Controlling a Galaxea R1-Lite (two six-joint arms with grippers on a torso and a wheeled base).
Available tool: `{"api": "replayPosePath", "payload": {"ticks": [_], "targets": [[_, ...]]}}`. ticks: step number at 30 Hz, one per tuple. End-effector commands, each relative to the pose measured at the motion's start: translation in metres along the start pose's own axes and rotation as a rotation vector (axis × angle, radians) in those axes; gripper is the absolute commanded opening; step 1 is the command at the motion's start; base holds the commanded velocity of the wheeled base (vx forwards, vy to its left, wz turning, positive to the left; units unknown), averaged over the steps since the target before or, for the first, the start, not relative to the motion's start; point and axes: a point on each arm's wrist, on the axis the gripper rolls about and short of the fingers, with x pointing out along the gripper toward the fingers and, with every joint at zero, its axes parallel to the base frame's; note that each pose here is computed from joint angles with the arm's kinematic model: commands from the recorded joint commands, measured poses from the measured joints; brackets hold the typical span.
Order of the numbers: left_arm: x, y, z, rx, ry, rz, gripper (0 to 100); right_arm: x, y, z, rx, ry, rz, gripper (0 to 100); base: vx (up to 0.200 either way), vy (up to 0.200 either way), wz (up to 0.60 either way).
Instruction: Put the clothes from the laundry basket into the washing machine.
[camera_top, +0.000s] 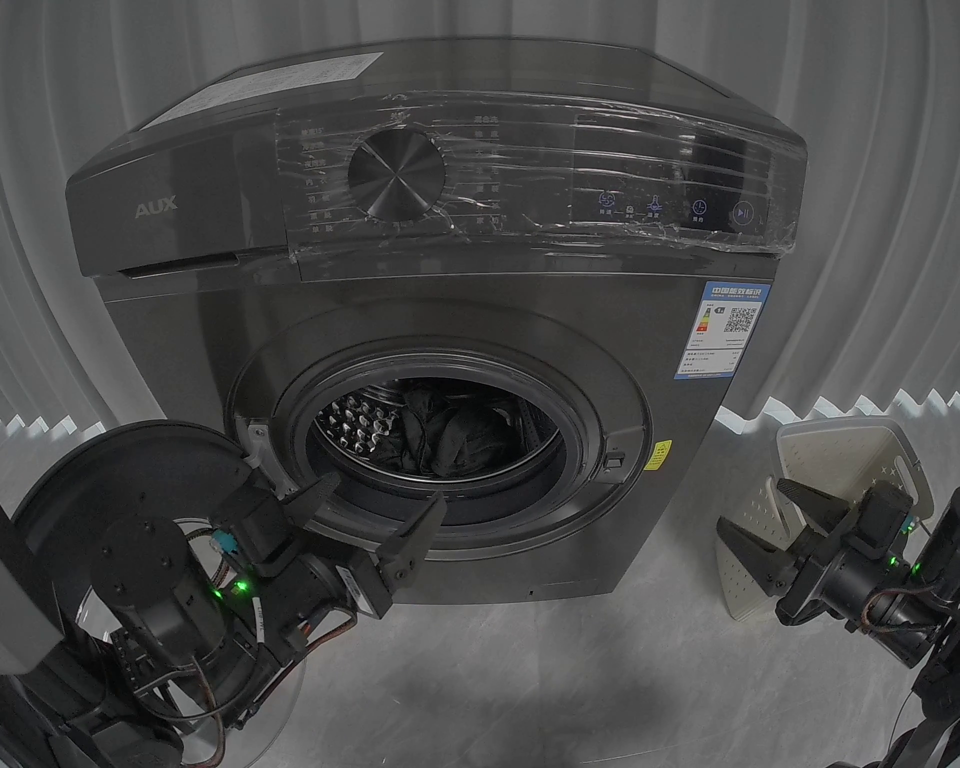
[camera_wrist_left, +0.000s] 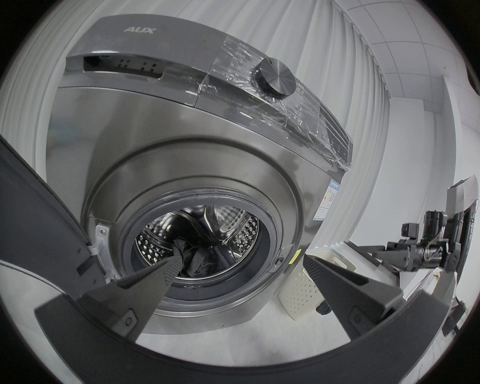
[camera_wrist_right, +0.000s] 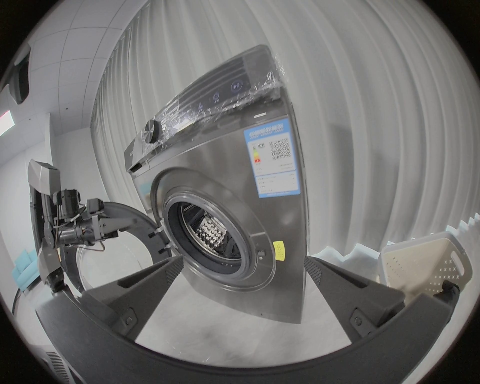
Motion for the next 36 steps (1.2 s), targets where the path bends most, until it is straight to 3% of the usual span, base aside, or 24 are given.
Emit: {"api": "replayPosePath", "payload": {"ticks": [1, 12, 15, 21, 29, 33, 36], "targets": [[-0.009, 0.001, 0.001, 0.009, 0.003, 0.000, 100, -0.011, -0.004, 0.006, 0.002, -0.038, -0.022, 100, 0.000, 0.000, 0.00], [-0.010, 0.005, 0.001, 0.018, 0.006, 0.014, 100, -0.011, -0.006, 0.006, 0.002, -0.038, -0.038, 100, -0.018, 0.000, 0.00], [-0.012, 0.005, 0.006, 0.043, -0.013, 0.014, 100, -0.013, -0.006, 0.007, 0.002, -0.047, -0.038, 100, -0.200, 0.000, 0.00], [-0.025, 0.007, 0.023, 0.065, -0.078, 0.003, 100, -0.017, -0.005, 0.011, 0.000, -0.061, -0.040, 100, -0.067, 0.000, 0.00], [-0.044, 0.012, 0.026, 0.111, -0.083, 0.007, 100, -0.032, -0.004, 0.014, -0.007, -0.053, -0.049, 100, -0.075, 0.000, 0.00], [-0.059, 0.016, 0.035, 0.093, -0.127, 0.013, 100, -0.050, -0.004, 0.013, -0.014, -0.009, -0.068, 100, -0.150, 0.000, 0.00], [-0.068, 0.023, 0.036, 0.096, -0.133, 0.032, 100, -0.059, -0.004, 0.013, -0.015, 0.004, -0.081, 100, 0.000, 0.000, 0.00]]}}
